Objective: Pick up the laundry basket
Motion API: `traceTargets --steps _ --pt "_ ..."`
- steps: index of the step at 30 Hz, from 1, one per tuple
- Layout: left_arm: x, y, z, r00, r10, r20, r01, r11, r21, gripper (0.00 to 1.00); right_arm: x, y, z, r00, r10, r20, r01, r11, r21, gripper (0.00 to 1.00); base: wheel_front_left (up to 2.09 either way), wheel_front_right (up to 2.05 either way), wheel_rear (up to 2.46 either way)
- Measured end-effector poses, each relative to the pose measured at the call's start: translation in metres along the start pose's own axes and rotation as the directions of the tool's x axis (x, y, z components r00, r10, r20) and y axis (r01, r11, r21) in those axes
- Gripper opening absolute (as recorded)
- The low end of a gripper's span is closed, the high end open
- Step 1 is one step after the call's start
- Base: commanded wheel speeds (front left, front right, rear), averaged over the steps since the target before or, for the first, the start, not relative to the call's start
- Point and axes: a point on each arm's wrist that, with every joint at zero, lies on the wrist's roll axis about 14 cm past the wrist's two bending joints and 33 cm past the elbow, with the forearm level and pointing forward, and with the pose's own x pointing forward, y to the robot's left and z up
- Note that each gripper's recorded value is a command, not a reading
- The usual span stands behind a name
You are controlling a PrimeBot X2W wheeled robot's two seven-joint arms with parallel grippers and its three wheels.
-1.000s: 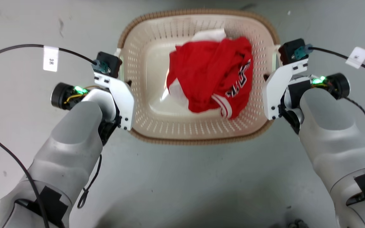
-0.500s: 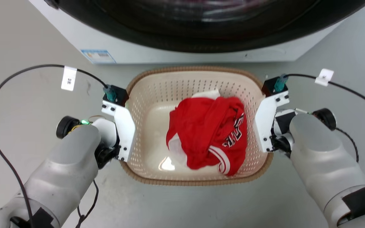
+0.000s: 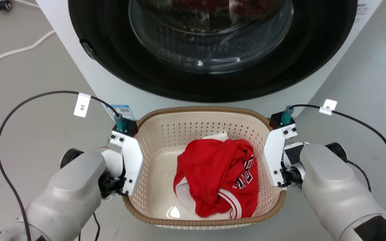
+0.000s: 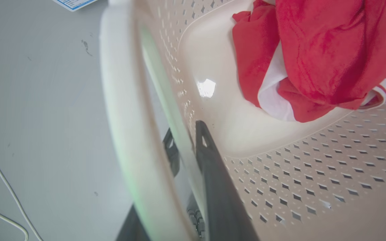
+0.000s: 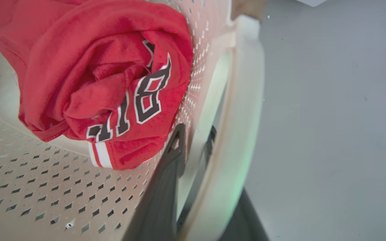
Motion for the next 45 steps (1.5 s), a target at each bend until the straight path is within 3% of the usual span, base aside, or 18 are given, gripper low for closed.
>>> traceTargets --steps 15,26,45 --pt "-0.046 -0.013 -0.025 1.000 0.029 -0.007 -0.029 0.999 -0.022 0.00 -0.045 0.018 0.001 0.998 -0.003 0.061 0.006 0.999 -0.048 0.00 0.00 0.00 0.00" --pt "-0.052 -0.022 -0.048 0.998 0.029 -0.053 -0.029 1.000 0.001 0.00 -0.049 0.028 -0.015 0.999 0.012 0.039 -0.010 0.998 -0.055 0.00 0.00 0.00 0.00" --pt "-0.053 -0.025 -0.043 1.000 0.024 -0.017 -0.024 1.000 0.002 0.00 -0.052 0.024 -0.013 0.998 0.008 0.057 -0.006 0.999 -0.047 0.00 0.00 0.00 0.00"
